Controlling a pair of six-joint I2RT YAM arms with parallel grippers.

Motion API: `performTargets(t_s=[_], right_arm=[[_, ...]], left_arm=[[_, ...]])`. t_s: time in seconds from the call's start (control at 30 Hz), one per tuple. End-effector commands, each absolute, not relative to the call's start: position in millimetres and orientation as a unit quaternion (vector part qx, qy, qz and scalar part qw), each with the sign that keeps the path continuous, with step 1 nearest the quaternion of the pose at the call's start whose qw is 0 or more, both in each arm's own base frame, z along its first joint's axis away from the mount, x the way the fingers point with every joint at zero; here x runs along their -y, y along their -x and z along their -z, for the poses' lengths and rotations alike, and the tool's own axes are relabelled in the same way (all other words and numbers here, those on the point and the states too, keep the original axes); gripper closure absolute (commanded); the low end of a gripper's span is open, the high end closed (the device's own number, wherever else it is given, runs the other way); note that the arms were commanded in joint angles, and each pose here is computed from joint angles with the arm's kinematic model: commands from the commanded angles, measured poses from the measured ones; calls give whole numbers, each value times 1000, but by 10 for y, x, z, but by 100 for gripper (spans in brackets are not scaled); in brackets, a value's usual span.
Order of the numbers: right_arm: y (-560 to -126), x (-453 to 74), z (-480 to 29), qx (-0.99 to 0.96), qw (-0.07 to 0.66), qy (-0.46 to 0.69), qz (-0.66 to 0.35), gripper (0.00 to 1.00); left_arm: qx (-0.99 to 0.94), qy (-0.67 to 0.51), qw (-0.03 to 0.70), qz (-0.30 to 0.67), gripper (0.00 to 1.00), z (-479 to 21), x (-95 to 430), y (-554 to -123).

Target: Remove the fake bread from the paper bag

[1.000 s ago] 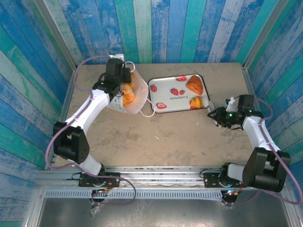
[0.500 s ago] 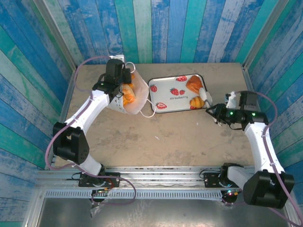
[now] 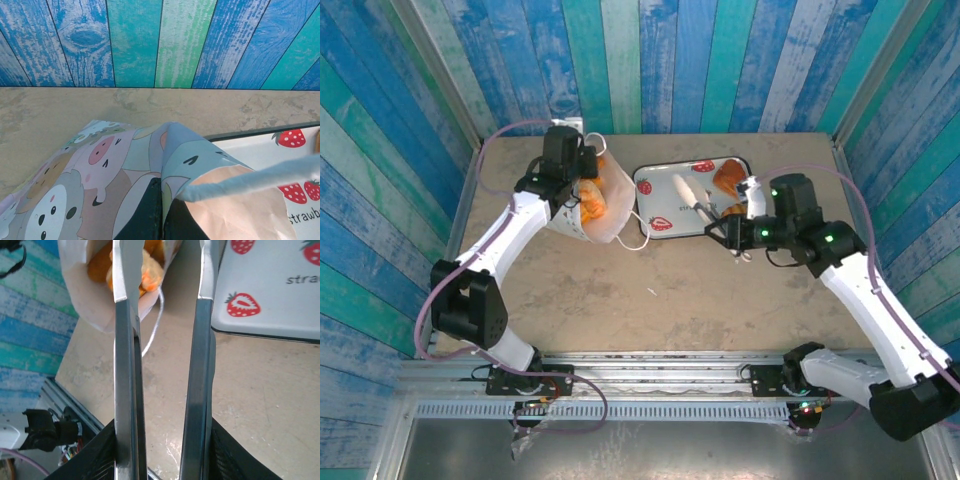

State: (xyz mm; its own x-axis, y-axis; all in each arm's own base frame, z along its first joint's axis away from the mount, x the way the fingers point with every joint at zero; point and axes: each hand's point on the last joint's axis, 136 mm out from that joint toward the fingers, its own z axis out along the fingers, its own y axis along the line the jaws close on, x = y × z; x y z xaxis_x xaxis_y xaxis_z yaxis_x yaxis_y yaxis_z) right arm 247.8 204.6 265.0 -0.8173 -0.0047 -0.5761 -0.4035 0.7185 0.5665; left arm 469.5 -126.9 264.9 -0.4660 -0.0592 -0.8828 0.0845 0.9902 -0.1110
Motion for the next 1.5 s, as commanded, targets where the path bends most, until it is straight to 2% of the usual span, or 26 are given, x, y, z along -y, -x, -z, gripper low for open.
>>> performTargets(t_s=[0.0, 0.2, 0.53, 1.1, 1.47], right_arm=[[-2502, -2293, -2818, -872, 306, 166, -344, 59], [-2400, -2771, -2751, -870, 282, 241, -325, 59], [-2565, -3253, -2383, -883, 236, 281, -292, 59], [-2949, -3549, -2089, -904, 229, 310, -188, 57], [-3034, -3698, -2021, -900, 223, 324, -190, 53]], left_arm=[[-823, -13, 561, 91, 100, -3078, 1264, -4580], [-820, -23, 563, 96, 100, -3095, 1288, -4551], [-821, -38, 562, 92, 100, -3081, 1286, -4489], [-821, -53, 559, 105, 100, -3064, 1338, -4434], [-820, -60, 558, 113, 100, -3069, 1372, -4418]])
